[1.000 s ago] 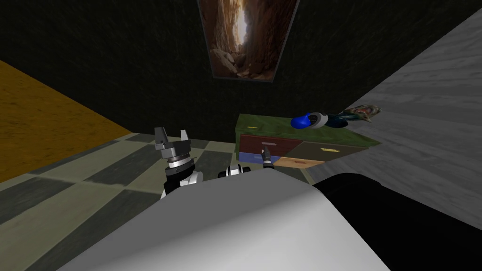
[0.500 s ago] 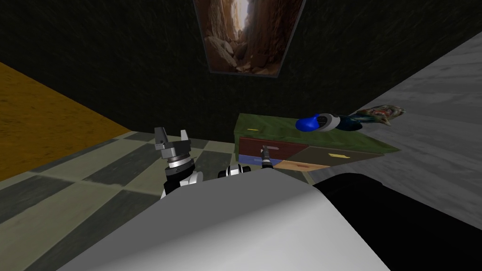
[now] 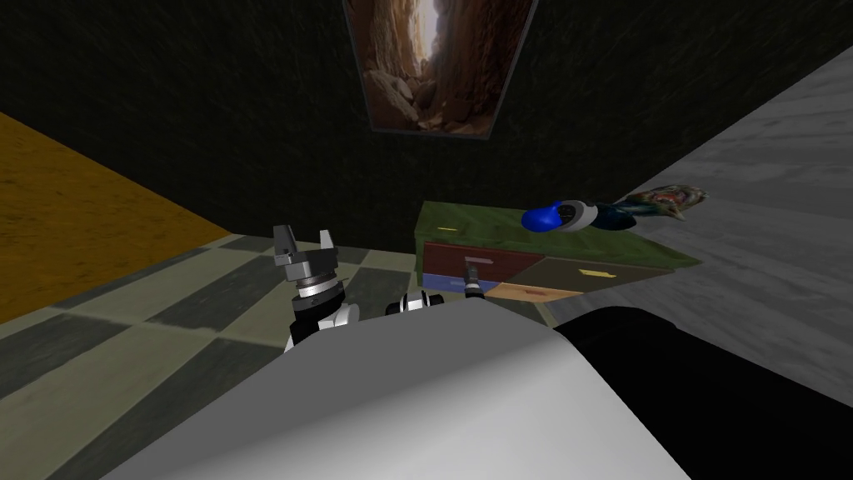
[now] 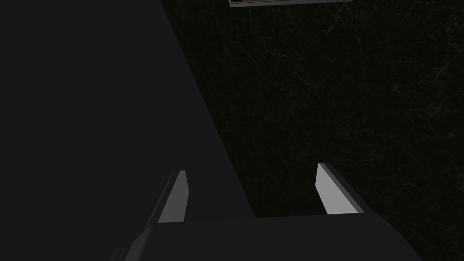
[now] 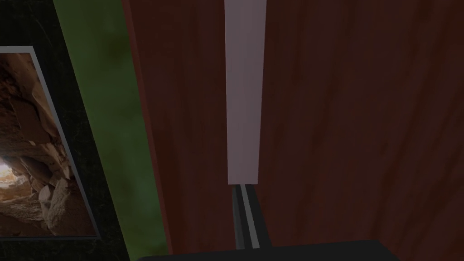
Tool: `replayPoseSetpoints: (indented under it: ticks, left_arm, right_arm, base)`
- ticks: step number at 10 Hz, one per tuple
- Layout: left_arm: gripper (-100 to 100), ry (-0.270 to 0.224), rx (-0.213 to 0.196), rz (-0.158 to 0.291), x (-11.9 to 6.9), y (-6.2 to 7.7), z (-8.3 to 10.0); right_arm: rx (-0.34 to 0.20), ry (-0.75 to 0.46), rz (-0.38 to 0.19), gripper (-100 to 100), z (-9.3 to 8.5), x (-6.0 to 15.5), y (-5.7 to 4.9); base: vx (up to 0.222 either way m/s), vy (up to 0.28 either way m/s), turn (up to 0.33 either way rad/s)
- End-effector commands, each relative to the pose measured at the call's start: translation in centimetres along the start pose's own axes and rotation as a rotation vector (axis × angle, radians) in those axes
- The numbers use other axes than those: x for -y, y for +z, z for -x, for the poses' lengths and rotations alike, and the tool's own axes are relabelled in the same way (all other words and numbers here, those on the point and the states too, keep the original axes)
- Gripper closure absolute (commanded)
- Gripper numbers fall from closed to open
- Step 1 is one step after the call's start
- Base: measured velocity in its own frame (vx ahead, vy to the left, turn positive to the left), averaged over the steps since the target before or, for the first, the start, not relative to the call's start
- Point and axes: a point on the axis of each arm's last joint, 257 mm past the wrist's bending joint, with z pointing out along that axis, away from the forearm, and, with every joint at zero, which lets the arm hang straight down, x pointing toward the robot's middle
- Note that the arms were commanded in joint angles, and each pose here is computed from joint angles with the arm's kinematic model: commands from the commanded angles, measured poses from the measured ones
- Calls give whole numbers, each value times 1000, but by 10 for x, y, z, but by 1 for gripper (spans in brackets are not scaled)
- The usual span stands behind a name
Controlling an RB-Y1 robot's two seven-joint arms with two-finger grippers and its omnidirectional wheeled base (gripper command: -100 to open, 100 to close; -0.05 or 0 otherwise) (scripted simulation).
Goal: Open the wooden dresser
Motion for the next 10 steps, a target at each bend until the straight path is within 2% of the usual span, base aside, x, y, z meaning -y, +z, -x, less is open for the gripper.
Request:
replayPoseSetpoints:
  ticks: [1,2,6,7,8,10]
  left_arm:
    - [0,0,0,0,0,0,0]
    - [0,0,0,0,0,0,0]
    - [0,0,0,0,0,0,0]
    - [0,0,0,0,0,0,0]
    - [0,0,0,0,0,0,0]
    - [0,0,0,0,0,0,0]
  right_arm:
    - [-7,3,-16,-100,0,-2,0]
    - [-5,2,-10,-100,0,-2,0]
    - [-15,1,-13,-100,23,5,13]
    - [-14,3,-14,-100,20,4,11]
    - [-11,2,-13,100,12,1,7]
    - [-7,3,-13,100,2,-1,1]
  base:
    - [-31,-133,53]
    - [-16,-65,14]
    - [15,-68,22]
    - [6,-27,6]
    - [-8,39,-30]
    - [-29,88,-36]
